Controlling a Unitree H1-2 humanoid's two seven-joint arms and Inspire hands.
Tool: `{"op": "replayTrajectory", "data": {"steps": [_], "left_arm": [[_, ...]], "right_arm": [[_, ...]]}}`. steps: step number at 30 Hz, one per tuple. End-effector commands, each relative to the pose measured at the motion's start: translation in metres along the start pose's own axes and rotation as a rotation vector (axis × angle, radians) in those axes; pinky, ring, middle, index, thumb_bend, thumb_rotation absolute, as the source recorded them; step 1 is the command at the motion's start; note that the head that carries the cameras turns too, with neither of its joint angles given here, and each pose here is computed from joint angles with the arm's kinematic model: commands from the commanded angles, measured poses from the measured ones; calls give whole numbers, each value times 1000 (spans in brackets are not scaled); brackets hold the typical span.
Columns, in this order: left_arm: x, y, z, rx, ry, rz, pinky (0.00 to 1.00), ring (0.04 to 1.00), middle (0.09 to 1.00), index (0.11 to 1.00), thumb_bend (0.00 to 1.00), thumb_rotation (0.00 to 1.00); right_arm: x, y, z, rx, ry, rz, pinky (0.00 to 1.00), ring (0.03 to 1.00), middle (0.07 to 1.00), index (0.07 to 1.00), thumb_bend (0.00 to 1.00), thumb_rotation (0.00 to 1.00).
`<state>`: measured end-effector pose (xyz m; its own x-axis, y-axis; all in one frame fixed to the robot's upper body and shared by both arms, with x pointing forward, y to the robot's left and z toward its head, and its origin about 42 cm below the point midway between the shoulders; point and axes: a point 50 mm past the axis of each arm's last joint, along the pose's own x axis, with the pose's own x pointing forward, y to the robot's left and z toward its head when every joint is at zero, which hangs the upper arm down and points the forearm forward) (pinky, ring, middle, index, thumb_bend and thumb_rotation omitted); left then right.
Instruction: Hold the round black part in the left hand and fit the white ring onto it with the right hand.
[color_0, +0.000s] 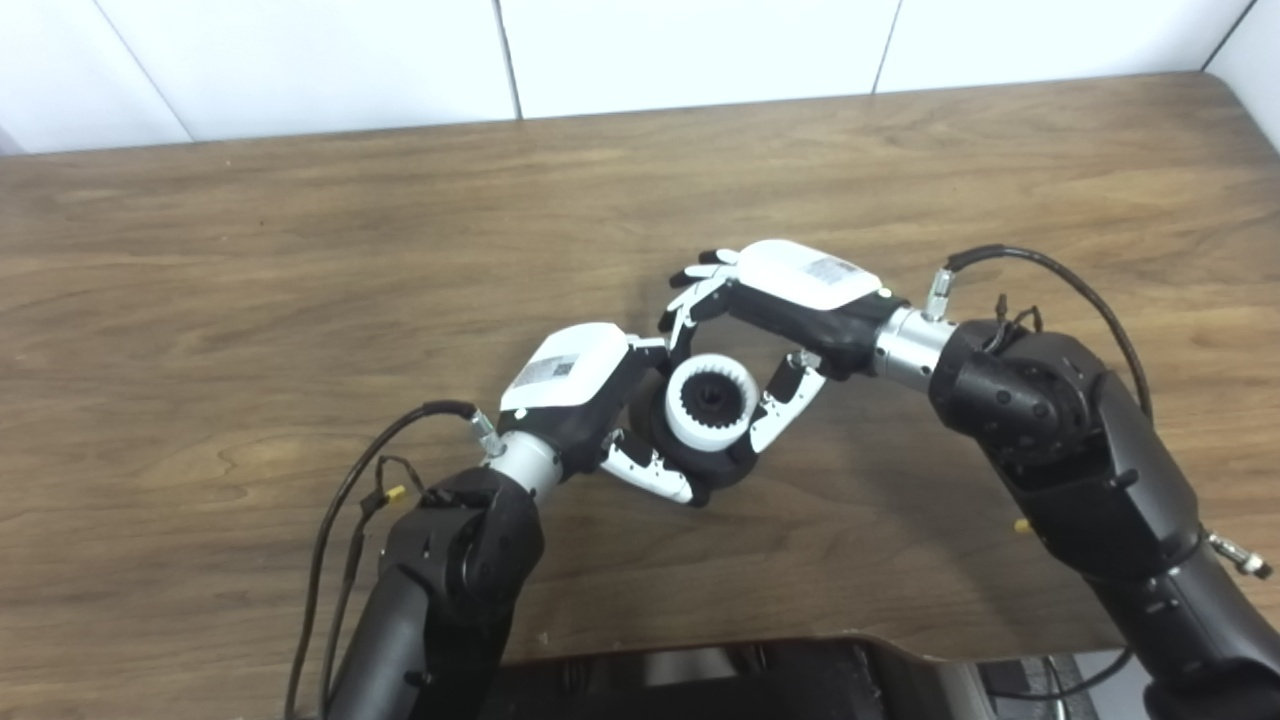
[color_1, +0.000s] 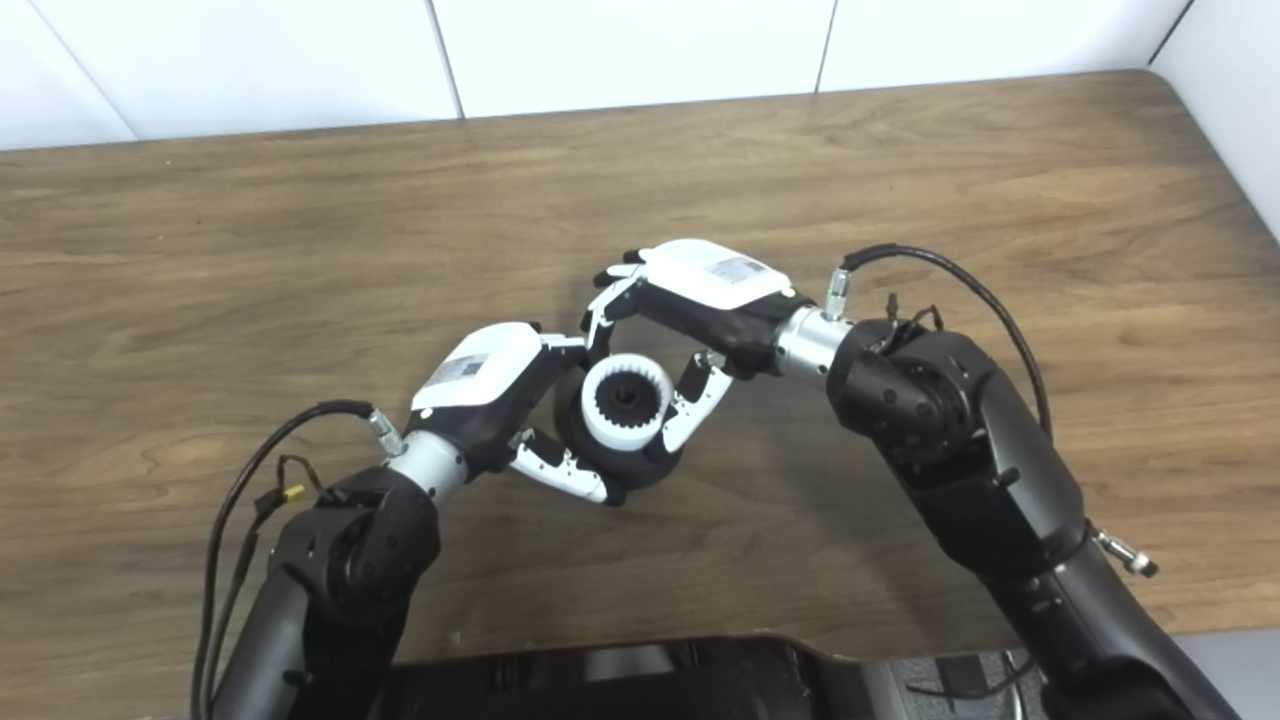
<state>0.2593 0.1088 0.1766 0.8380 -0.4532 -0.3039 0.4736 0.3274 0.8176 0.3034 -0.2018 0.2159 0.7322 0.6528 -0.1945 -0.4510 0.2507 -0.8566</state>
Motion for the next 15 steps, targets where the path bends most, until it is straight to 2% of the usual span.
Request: {"op": "replayTrajectory", "data": {"steps": [1, 2, 3, 5, 9, 15], "left_arm": [[-2, -5, -10, 13, 61, -54, 1000, 905, 835, 722, 1000, 244], [-2, -5, -10, 14, 62, -54, 1000, 904, 834, 724, 1000, 246], [-2, -5, -10, 15, 62, -53, 1000, 902, 833, 726, 1000, 246], [-2, -5, -10, 23, 64, -54, 1000, 897, 832, 736, 1000, 255], [0, -6, -10, 56, 63, -51, 998, 882, 832, 777, 1000, 287], [0, -7, -10, 60, 72, -58, 1000, 895, 857, 843, 1000, 318]], "right_arm": [[-3, -11, -11, -41, 49, -47, 1000, 925, 791, 489, 525, 143], [-3, -11, -11, -49, 50, -49, 1000, 921, 790, 491, 525, 147], [-3, -11, -11, -54, 51, -51, 1000, 915, 790, 564, 741, 200], [-3, -11, -10, -81, 62, -50, 1000, 913, 801, 661, 941, 278], [-3, -12, -8, -115, 84, -44, 1000, 931, 834, 749, 999, 358], [-5, -14, -2, -121, 91, -40, 1000, 954, 858, 769, 1000, 390]]}}
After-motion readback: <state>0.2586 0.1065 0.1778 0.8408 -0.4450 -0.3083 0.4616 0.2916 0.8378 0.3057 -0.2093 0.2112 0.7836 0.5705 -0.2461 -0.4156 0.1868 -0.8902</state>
